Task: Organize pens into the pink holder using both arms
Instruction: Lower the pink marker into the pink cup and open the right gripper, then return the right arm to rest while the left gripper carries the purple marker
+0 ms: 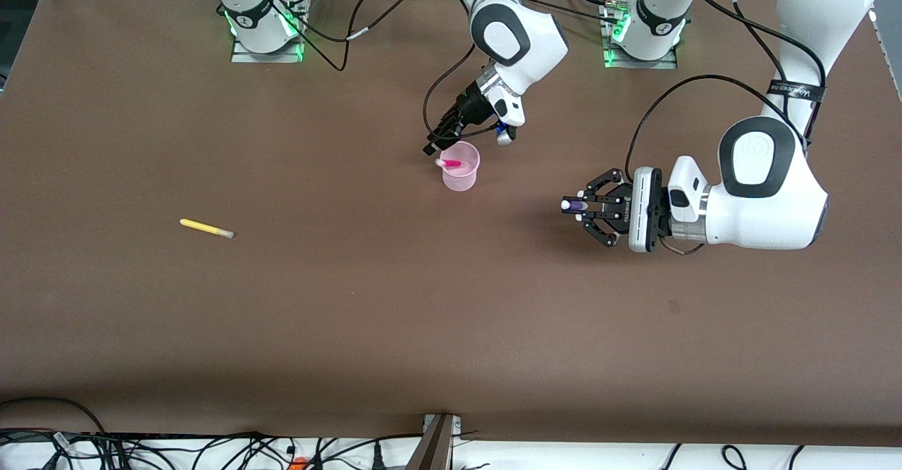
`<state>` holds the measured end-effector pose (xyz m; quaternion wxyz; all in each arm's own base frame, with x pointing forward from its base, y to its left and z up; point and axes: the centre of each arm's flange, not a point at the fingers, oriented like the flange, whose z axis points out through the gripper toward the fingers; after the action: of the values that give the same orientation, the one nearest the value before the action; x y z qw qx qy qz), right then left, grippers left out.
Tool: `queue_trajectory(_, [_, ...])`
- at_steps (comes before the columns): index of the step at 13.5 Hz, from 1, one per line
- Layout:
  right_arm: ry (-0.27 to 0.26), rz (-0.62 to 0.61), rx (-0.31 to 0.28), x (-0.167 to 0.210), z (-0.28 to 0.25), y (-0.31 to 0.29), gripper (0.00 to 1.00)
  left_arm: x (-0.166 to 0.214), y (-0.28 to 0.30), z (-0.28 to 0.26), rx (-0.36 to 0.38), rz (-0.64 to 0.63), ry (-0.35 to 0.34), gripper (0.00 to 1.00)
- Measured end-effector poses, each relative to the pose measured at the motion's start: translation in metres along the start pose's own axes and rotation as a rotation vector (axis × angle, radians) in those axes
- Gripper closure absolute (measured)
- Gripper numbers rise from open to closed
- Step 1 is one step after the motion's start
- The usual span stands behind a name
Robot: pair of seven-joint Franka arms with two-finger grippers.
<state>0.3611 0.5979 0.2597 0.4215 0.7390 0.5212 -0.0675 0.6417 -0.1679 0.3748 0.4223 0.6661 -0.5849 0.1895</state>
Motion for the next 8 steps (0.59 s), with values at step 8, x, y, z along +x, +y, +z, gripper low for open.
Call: queue_trajectory(8, [0.058,0.178,0.287,-0.134,-0.001,0.223,0.0,0.008,0.004,0.008,-0.024,0.007,-0.002,0.82])
